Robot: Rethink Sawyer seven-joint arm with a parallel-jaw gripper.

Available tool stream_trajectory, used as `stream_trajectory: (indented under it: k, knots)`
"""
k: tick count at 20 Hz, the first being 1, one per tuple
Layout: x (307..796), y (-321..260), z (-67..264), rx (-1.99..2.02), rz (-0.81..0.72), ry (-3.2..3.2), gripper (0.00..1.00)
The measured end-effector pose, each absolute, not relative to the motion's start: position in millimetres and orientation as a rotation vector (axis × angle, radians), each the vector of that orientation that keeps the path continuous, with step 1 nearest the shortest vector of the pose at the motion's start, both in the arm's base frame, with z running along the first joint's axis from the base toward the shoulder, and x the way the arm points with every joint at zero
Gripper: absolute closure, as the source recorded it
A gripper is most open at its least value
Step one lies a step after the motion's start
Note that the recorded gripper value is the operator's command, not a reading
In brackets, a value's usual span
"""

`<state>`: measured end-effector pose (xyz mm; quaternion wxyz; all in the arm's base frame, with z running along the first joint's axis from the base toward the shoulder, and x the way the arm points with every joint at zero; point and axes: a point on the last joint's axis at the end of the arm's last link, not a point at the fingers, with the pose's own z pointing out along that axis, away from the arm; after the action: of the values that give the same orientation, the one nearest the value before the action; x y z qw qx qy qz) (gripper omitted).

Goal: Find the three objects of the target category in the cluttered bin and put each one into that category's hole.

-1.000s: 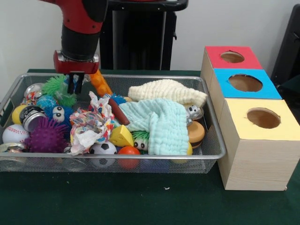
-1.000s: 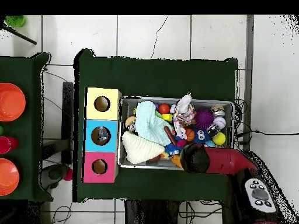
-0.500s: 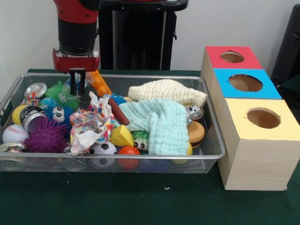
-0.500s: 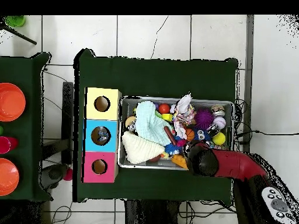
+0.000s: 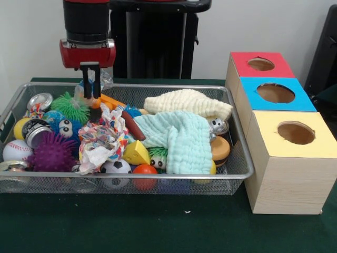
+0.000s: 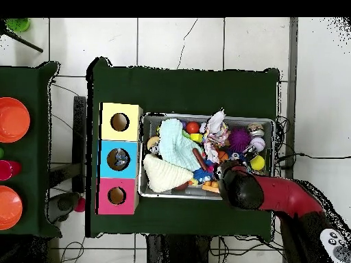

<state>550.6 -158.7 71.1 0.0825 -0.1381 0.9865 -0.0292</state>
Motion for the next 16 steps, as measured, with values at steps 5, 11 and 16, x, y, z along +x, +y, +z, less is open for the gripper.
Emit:
stream_trajectory:
  k: [5,11,16]
  knots:
    - [563.8,-143.7,90.7,-0.395,-0.036,2.962,1.0]
    - [572.7,-126.5,113.3,-0.35,0.088,3.042,1.0]
    - [578.9,-115.7,137.7,-0.279,0.246,3.116,1.0]
